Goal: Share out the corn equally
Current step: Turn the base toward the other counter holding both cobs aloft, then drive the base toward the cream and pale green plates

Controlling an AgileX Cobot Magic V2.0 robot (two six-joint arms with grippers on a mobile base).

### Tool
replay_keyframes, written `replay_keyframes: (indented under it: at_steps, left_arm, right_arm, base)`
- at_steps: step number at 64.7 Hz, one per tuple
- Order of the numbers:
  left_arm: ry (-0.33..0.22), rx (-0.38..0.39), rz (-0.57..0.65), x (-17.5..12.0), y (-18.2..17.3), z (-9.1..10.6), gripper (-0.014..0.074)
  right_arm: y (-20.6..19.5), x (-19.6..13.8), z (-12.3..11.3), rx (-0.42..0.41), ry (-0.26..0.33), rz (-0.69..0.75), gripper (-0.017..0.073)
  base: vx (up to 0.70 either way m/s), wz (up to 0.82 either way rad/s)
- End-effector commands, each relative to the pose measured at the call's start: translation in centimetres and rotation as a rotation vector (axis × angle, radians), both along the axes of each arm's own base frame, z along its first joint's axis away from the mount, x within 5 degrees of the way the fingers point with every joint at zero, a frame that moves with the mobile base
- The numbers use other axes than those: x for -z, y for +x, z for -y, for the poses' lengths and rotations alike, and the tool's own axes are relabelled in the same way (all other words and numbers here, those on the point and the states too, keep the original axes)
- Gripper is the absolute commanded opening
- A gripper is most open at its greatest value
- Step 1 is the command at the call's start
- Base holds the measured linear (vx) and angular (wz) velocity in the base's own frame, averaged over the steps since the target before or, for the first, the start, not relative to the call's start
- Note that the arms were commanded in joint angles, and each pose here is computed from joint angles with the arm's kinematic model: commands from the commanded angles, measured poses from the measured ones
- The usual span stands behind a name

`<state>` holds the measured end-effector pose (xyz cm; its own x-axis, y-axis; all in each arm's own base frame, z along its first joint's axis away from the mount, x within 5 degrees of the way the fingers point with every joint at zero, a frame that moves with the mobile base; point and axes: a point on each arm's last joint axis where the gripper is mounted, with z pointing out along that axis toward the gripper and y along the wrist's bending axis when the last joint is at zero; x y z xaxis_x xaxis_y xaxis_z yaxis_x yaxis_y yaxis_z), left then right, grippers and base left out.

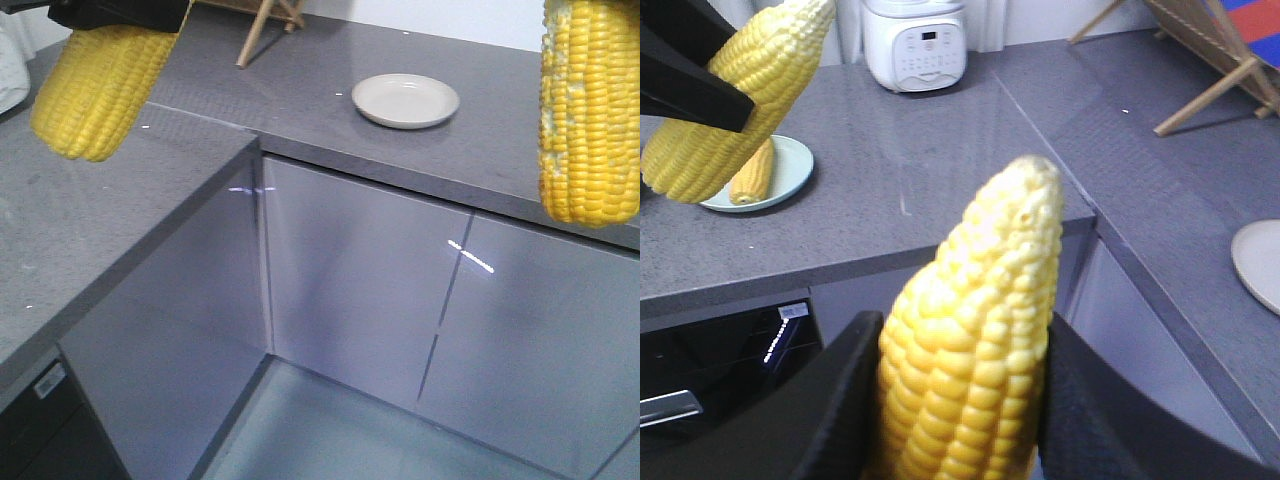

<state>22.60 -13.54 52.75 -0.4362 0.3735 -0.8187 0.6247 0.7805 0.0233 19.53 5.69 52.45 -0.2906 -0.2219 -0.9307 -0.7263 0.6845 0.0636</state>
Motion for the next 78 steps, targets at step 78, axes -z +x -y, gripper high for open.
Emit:
replay_keyframes:
  at_steps: [78]
  left_arm:
    - [-0.059,-0.002,0.066,-1.66,-1.19,-0.56,-0.0008]
  right_arm:
    - [-1.00,-1.44,-0.17,-0.002,0.048,0.072,-0.0004]
  base:
    - [-0.06,-0.32]
